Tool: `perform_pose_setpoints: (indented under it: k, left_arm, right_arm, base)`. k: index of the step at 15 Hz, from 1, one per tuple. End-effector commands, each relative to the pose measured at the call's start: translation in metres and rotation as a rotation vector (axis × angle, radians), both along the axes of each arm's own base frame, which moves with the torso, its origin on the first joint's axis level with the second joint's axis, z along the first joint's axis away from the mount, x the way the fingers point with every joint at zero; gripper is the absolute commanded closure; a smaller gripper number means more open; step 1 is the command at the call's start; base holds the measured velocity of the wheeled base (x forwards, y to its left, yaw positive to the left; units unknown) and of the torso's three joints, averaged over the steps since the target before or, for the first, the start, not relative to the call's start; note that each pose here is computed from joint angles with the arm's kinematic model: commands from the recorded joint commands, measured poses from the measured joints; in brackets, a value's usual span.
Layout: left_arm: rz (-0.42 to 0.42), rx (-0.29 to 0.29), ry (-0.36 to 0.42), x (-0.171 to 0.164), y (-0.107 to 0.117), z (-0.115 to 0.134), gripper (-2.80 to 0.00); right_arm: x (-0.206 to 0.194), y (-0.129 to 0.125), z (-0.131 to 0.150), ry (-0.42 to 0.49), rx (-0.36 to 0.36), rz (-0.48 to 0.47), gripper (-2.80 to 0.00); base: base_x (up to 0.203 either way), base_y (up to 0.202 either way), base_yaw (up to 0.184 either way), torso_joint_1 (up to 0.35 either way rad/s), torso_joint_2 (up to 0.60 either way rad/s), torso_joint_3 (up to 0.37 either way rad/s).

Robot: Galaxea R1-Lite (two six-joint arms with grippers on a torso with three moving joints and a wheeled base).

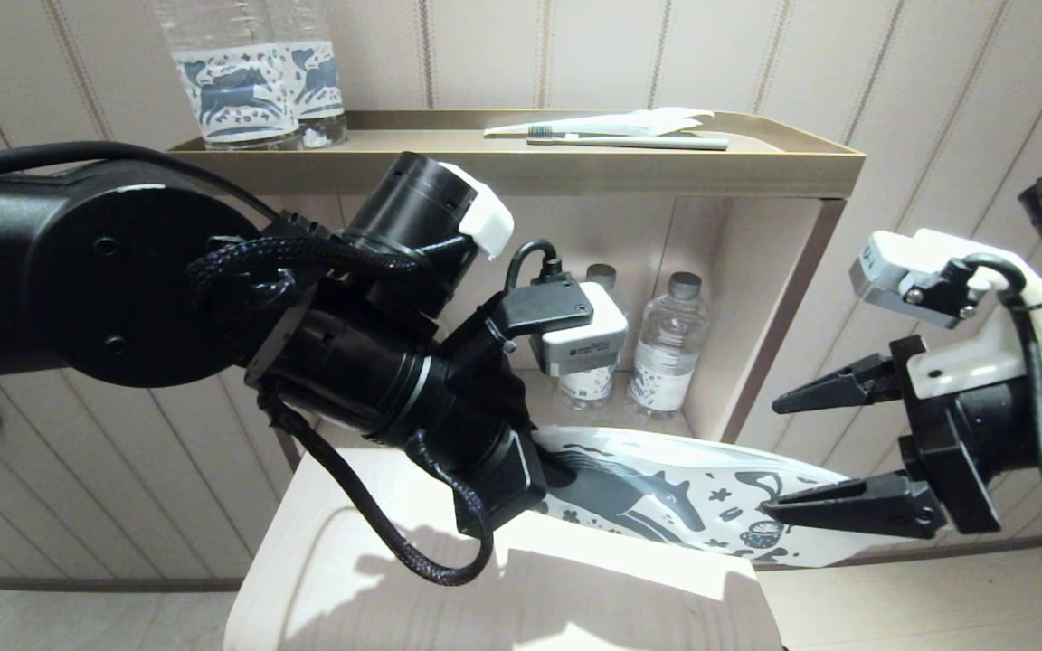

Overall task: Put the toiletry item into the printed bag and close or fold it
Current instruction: Hand it to the other hand

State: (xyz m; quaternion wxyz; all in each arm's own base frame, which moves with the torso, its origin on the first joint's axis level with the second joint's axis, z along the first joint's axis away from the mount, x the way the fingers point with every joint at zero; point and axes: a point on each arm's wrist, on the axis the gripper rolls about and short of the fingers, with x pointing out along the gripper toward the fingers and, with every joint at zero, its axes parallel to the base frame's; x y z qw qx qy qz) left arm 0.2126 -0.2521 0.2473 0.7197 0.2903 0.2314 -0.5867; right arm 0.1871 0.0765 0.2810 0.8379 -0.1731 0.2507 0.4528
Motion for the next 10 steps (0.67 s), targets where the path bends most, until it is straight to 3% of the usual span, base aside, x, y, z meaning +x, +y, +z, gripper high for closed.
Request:
perform_pose_setpoints:
  k: [1, 10]
  left_arm:
    - [-0.003, 0.004, 0.003, 0.0002, -0.0002, -0.0014, 0.0]
    - [0.007, 0.007, 0.006, 0.0035, 0.001, -0.0032, 0.0]
  right_arm:
    - [0.0008, 0.0001, 0.0004, -0.001, 0.001, 0.002, -2.8]
    - [-0.0024, -0.0009, 0.0024, -0.01, -0.002, -0.004, -2.8]
  base:
    - [0.0, 0.0, 0.0, 0.0, 0.0, 0.0]
    - [0.0, 0.0, 0.0, 0.0, 0.0, 0.0]
